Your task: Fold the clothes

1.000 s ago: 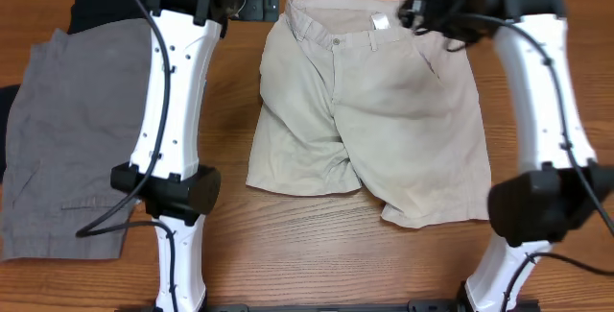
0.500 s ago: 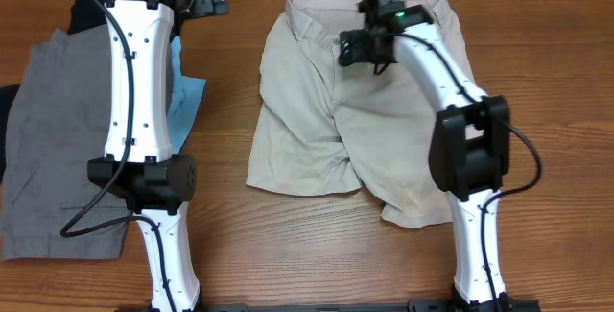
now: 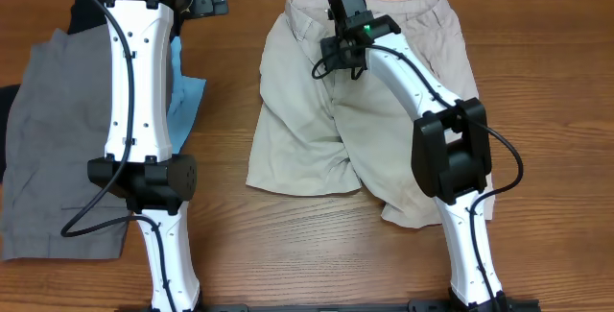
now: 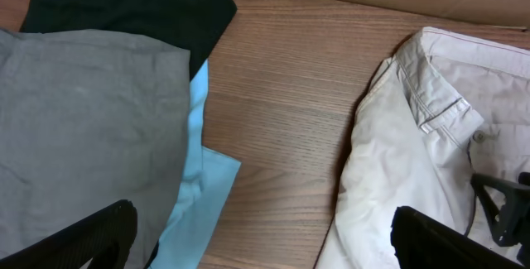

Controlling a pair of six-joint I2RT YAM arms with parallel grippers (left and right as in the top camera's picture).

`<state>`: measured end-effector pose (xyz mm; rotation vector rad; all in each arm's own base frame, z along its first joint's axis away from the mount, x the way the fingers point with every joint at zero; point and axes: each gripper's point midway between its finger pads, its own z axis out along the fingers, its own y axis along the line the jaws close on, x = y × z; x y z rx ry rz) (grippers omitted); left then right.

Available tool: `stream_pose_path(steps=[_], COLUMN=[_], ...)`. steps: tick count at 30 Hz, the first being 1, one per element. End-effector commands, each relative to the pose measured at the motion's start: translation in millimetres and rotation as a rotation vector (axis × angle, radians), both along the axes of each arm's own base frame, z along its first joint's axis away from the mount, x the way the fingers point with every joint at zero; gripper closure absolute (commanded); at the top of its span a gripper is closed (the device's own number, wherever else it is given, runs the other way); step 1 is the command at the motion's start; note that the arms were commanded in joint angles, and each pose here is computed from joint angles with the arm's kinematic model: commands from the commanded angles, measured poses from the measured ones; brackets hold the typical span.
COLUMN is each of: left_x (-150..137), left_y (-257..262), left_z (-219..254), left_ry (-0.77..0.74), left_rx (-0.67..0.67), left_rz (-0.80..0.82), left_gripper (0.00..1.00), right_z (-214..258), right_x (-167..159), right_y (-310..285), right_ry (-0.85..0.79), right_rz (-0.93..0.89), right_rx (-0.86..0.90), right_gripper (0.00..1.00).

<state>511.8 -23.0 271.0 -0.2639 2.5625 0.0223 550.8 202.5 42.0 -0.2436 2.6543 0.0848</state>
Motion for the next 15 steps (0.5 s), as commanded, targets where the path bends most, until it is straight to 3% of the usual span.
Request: stream_pose_path(steps=[1, 6, 9, 14, 15], left_x=[0.4, 0.5, 0.6, 1.2, 1.4], left_y=[-2.4, -1.9, -2.1, -2.0, -2.0], left_z=[1.2, 1.2, 1.3, 1.7, 1.8], left_ry=[-0.006, -0.006, -0.006, -0.009, -0.01], left_rx=[-0.014, -0.014, -0.014, -0.014, -0.014], left_rz=[0.005, 0.006, 0.006, 0.006, 0.006], left_gripper=[0.0, 0.0, 0.0, 0.0, 0.0], right_z=[-23.3, -36.0, -37.2, -35.0, -34.4], right_x=[-0.3, -5.8, -5.9, -2.3, -1.5], right_y=[-12.1, -11.1, -10.9, -14.2, -14.8], right_ry=[0.031, 0.066, 0.067, 0.057, 0.055], right_rz=[-0.021, -0.011, -0.011, -0.026, -0.028], right_rx=[-0.046, -0.05, -0.051, -0.047, -0.046], right_gripper=[0.39, 0.39, 0.44, 0.82, 0.85])
